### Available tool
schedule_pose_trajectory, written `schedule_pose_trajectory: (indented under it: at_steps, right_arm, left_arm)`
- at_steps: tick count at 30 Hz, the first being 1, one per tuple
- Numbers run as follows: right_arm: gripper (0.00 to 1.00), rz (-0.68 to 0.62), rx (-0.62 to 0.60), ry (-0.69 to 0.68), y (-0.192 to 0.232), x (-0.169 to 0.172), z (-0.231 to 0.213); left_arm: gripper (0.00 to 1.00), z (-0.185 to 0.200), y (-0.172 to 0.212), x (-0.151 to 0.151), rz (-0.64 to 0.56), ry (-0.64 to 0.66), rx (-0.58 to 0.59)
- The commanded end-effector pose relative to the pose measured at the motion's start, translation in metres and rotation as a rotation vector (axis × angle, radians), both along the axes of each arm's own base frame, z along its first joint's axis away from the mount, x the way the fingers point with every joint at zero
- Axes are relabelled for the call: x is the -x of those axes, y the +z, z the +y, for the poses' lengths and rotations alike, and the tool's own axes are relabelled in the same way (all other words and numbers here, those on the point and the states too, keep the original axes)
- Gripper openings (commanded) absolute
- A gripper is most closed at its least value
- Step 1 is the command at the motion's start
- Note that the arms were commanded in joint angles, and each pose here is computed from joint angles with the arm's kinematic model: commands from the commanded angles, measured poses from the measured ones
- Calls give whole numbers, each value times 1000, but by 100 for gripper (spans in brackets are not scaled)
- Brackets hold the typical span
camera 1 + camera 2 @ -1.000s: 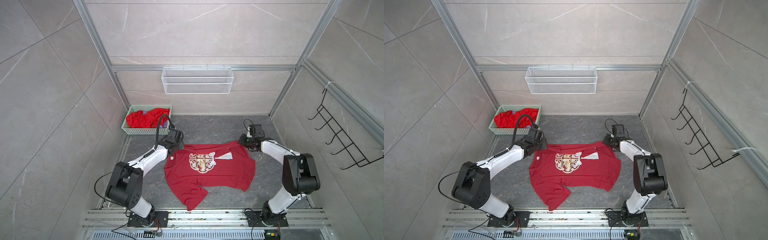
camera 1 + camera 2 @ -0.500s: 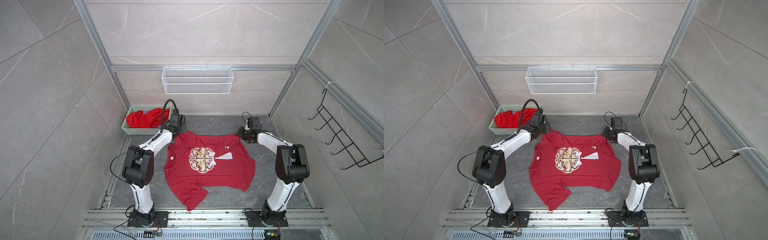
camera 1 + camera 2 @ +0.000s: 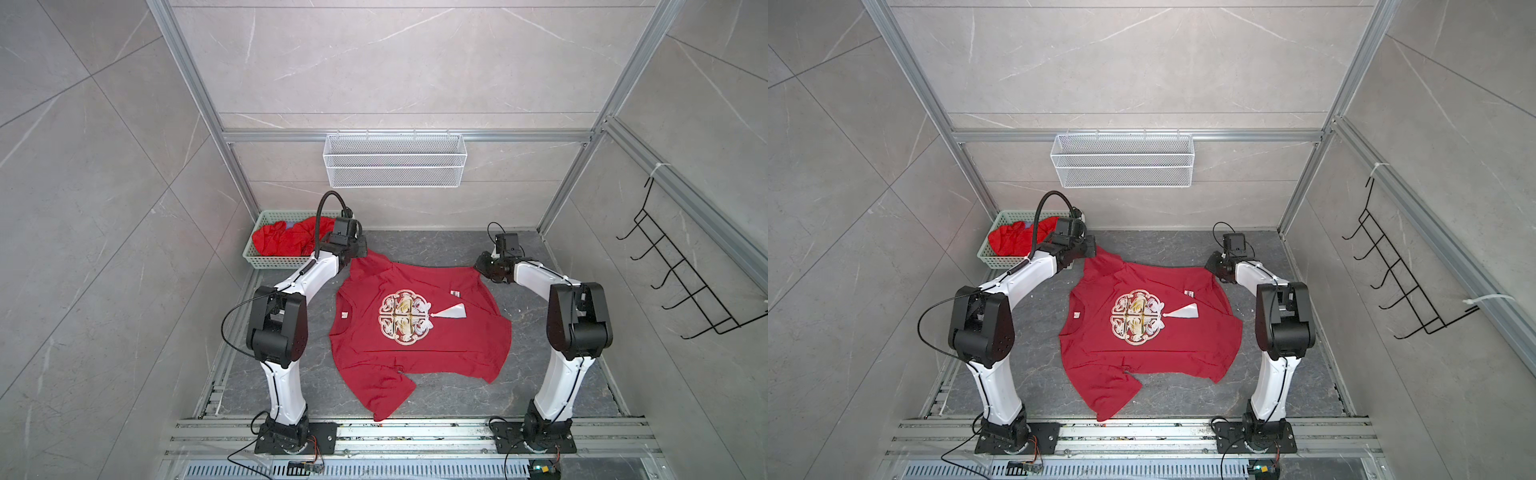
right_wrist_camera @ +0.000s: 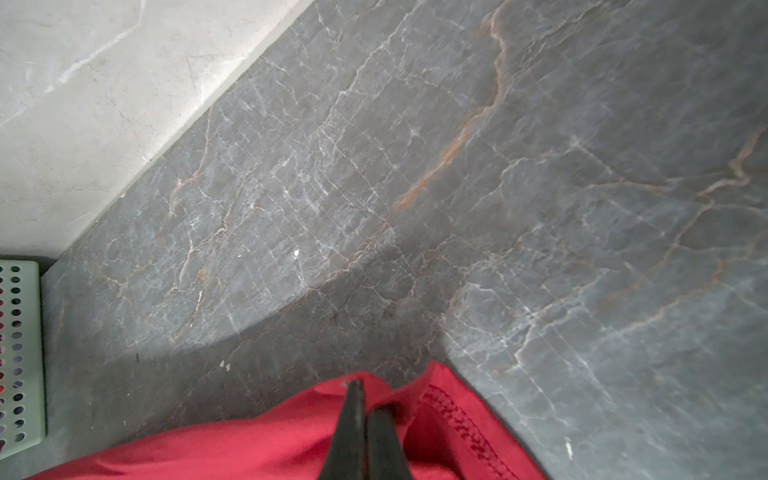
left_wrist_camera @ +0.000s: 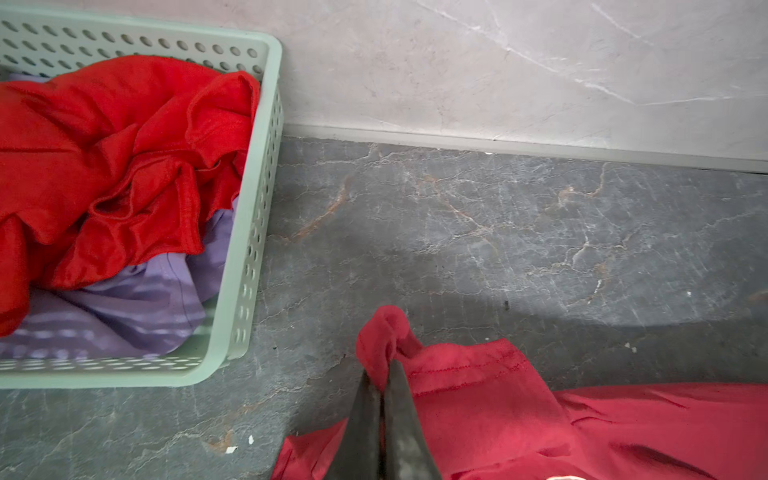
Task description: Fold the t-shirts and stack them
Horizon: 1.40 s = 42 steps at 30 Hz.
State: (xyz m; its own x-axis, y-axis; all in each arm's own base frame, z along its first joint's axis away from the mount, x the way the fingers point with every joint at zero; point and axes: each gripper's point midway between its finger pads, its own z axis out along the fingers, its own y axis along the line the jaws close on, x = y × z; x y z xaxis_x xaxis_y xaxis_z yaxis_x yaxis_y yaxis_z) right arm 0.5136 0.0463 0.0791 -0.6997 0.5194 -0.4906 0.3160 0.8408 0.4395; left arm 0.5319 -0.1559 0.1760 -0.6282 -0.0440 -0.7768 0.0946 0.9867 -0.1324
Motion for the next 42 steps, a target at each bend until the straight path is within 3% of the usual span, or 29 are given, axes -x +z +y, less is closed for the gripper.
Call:
schedule_pose_trajectory:
  at_steps: [1,9,23,31,34,37,38,42]
  right_arm:
    - [1,-6,-12,-16,2,-9,-4]
    - [1,0,-10,6,1,4,-3]
    - [1,43,18,62,-15,49,-2]
    - [3,95,21,49,-32,61,-5]
    - [9,117,45,24,-30,80,-11]
    - [45,111,78,-20,-20,100,-21]
    - [50,101,91,-39,-14,106,-25]
    - [54,42,98,-76,13,110,-30]
  left_arm:
    - [0,-6,15,-4,-48,-54,-11]
    - [0,2,4,22,7,-30,5]
    - [0,26,-26,113,104,64,134]
    - [0,9,-57,148,190,-7,150]
    - [4,6,-63,164,218,-10,149]
    - [31,11,-56,181,207,6,154]
    - [33,14,-50,186,191,11,159]
    - [44,21,-28,192,133,28,167]
